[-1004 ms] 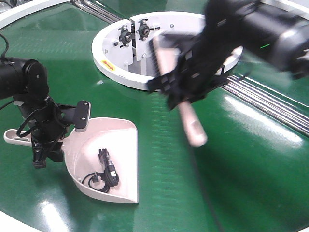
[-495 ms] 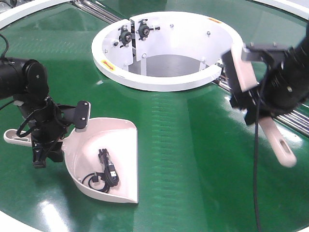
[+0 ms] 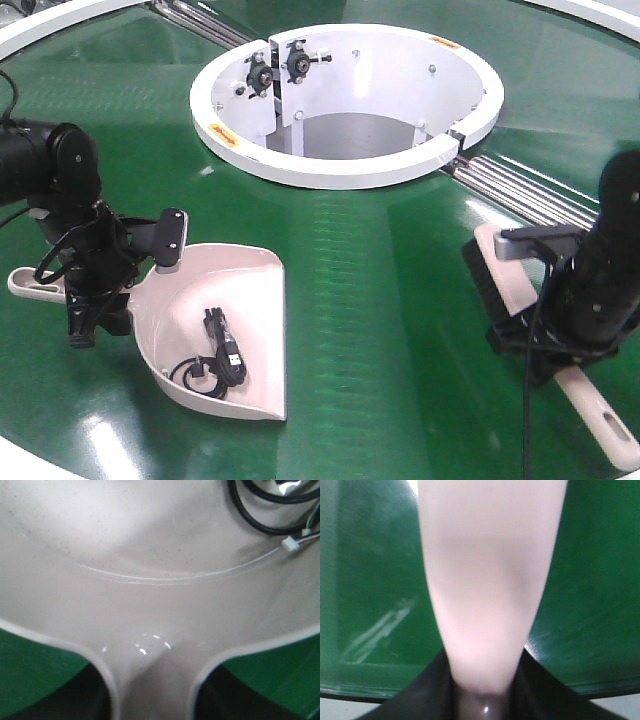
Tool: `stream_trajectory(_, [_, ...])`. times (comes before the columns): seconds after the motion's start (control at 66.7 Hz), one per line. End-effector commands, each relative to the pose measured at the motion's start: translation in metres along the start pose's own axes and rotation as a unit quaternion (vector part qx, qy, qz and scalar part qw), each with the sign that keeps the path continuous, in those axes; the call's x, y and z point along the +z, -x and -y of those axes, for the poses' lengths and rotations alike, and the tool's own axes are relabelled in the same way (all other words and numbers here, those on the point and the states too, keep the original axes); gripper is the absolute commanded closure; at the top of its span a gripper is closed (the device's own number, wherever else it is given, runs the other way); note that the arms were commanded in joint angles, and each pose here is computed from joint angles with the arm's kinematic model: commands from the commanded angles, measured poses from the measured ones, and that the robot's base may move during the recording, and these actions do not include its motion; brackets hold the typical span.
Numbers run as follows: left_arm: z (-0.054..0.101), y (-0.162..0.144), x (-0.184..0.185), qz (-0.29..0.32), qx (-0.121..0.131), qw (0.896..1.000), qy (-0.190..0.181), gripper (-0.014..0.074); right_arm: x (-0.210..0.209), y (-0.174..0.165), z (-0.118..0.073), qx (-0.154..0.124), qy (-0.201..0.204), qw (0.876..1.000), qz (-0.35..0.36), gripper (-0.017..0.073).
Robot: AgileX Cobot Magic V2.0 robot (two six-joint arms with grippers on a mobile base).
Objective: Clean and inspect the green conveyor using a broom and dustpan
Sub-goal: 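Carry the brush back and lower it onto the belt with the right gripper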
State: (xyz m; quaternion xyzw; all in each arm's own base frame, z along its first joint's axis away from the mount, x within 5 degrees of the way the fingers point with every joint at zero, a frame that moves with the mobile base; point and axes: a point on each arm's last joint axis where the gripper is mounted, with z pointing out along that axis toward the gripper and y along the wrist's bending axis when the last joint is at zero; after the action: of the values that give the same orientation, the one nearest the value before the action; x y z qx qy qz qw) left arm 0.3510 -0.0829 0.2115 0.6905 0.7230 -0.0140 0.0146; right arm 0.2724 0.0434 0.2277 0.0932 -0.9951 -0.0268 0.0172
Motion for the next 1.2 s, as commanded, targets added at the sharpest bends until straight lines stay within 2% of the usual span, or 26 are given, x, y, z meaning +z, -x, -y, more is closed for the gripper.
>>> stream_trajectory(0.0, [0.001,0.004,-0.022,0.018,-0.002,0.999,0.029,0.0601,-0.005,-0.004,0.002,0.003,-0.004,0.999,0.032,0.0561])
stream_trajectory(0.51, [0.001,0.004,-0.022,0.019,-0.003,0.999,0.029,0.0601,0.001,-0.007,0.003,0.0,-0.01,1.0,0.012,0.0548])
stream_trajectory(0.734, [-0.005,0.006,-0.023,0.027,-0.003,0.998,0.061,0.0601,0.01,-0.002,0.007,0.015,-0.028,1.0,0.001,0.0518])
stream_trajectory(0.929, [-0.005,0.006,-0.023,0.027,-0.004,0.998,0.062,0.0601,0.022,0.003,0.008,0.017,-0.024,0.999,-0.013,0.0484])
stream_trajectory(0.974, [-0.004,0.005,-0.023,0.027,-0.011,0.998,0.059,0.0601,0.023,0.004,0.008,0.017,-0.024,0.999,-0.014,0.0473])
stream_trajectory(1.064, [-0.003,0.005,-0.022,0.027,-0.046,0.997,0.052,0.0598,0.024,0.006,0.008,0.017,-0.024,1.0,-0.008,0.044])
stream_trajectory(1.184, [-0.004,0.005,-0.023,0.026,-0.068,0.996,0.056,0.0565,0.024,0.006,0.008,0.017,-0.024,1.0,-0.007,0.0365])
